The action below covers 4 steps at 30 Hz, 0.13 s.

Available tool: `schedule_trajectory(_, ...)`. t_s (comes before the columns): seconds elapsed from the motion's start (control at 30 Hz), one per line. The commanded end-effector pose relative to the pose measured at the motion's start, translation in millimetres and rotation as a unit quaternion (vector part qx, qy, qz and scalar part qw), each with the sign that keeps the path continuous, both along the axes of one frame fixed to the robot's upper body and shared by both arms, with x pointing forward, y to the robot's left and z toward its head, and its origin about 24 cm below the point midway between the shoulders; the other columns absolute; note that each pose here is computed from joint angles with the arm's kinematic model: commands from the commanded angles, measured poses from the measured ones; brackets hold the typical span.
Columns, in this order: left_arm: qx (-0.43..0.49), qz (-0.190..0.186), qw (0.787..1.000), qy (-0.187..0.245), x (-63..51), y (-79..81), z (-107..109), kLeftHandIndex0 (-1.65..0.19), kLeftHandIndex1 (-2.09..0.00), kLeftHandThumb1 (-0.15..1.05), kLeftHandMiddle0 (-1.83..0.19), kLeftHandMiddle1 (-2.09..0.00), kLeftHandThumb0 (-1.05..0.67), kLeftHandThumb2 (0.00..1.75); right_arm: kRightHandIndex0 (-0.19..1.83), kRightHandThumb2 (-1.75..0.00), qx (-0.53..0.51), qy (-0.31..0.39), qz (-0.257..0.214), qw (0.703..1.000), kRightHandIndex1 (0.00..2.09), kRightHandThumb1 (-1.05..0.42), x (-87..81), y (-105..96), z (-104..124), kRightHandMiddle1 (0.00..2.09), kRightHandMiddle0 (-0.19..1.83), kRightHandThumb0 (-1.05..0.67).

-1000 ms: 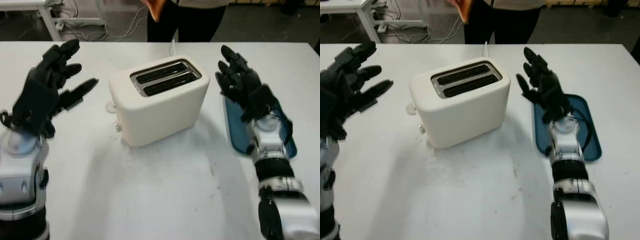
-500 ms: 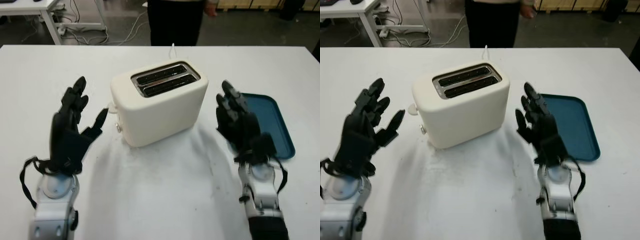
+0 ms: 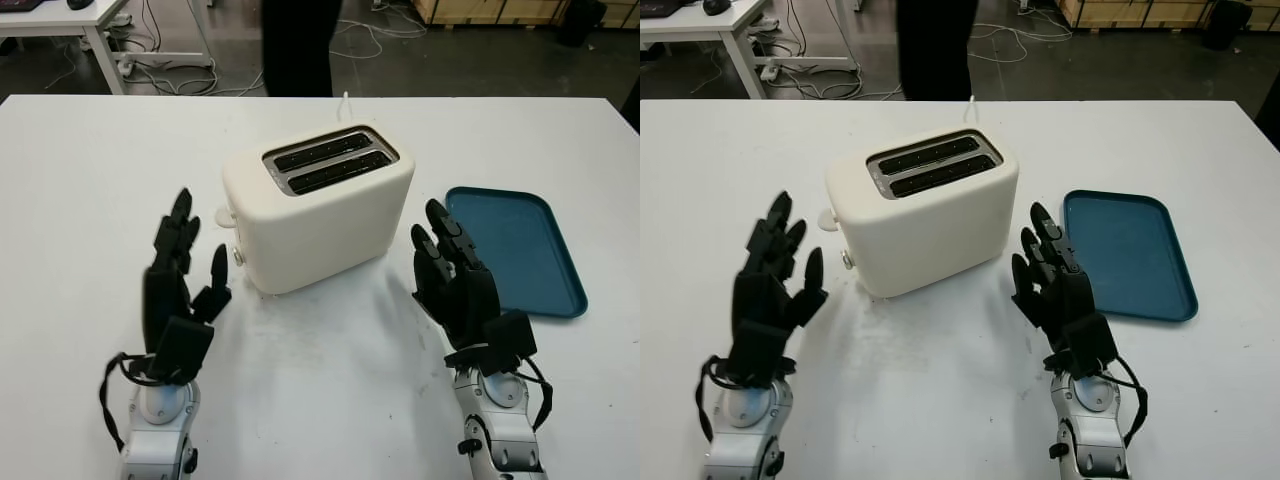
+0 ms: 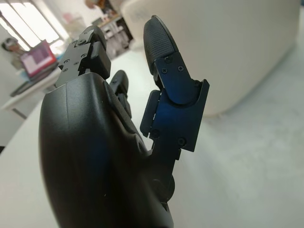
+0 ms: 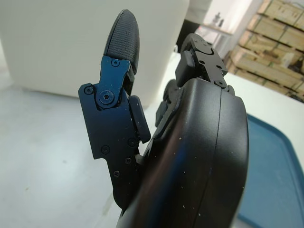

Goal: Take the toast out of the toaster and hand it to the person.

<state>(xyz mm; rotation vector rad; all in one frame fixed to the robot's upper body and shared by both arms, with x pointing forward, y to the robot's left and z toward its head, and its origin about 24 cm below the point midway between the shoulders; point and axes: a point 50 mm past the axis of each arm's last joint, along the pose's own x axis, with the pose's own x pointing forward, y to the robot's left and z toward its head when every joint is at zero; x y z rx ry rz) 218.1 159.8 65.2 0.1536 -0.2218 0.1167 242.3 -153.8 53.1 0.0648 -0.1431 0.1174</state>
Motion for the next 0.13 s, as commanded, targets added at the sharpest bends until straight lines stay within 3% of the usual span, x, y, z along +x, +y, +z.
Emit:
schedule_trajectory(0.0, 0.021, -0.008, 1.0, -0.001, -0.8, -0.9, 0.6, -0.06, -0.03, 0.92, 0.0, -0.32, -0.65, 0.88, 0.12, -0.59, 0.013, 0.008, -0.001, 1.0, 0.01, -0.92, 2.8, -1.1, 0.3, 0.01, 0.16, -0.71)
schedule_trajectory(0.1, 0.008, 0.009, 1.0, -0.008, -1.0, -0.4, 3.4, -0.06, -0.03, 0.92, -0.01, -0.31, -0.64, 0.85, 0.11, -0.58, 0.026, 0.014, 0.0, 1.0, 0.0, -0.92, 2.8, -1.2, 1.5, 0.0, 0.15, -0.68)
